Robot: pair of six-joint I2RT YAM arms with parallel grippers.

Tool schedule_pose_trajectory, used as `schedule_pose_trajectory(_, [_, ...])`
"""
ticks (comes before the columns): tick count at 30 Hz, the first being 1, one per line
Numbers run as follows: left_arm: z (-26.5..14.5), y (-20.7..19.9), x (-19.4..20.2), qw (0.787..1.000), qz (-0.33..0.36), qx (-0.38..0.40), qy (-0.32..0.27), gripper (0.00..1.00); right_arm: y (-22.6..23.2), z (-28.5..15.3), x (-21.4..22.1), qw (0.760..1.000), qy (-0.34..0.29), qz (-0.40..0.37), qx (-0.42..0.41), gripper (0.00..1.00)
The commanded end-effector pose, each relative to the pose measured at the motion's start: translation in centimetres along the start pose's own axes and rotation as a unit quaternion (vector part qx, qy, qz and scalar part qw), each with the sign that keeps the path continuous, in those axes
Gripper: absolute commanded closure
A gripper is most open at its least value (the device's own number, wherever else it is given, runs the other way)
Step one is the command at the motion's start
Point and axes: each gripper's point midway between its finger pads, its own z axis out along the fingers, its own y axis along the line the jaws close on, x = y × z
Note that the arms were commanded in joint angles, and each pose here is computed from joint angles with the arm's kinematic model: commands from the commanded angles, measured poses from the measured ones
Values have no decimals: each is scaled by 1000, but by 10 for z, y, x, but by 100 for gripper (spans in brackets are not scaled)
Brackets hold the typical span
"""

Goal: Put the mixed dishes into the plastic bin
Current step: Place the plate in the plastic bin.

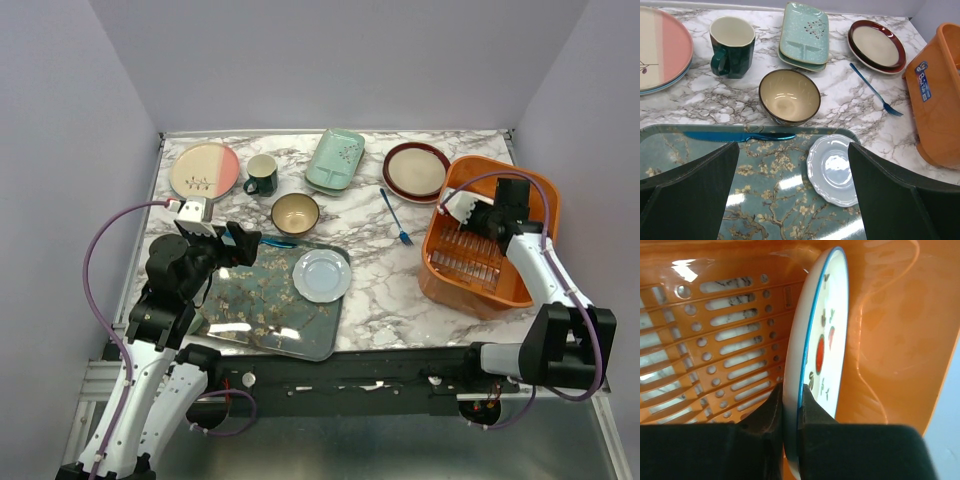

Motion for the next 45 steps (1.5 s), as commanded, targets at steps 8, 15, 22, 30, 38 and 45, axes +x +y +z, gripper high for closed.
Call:
schedule_pose_trajectory(8, [1, -3, -1, 1000, 7, 15, -3, 1, -14, 13, 4, 999, 0, -32, 39, 64])
schedule_pose_trajectory(15, [0, -4, -1, 1000, 8, 16, -5, 1, 1, 16, 8, 999, 1, -27, 25, 41])
schedule_pose_trajectory(22, [-1, -4, -2, 1000, 8, 16, -6, 1, 17, 20, 13, 1000, 4, -17, 9, 34])
schedule_pose_trajectory(30, [-1, -5, -1, 1000, 8, 18, -6, 1, 32, 25, 16, 1000, 6, 0, -8, 21])
schedule_pose_trajectory(38, [-1, -6, -2, 1000, 7, 20, -6, 1, 35, 23, 17, 1000, 10, 17, -14, 7])
schedule_pose_trajectory(45, [0, -7, -1, 1000, 7, 23, -5, 1, 26, 11, 8, 999, -3, 40, -8, 1])
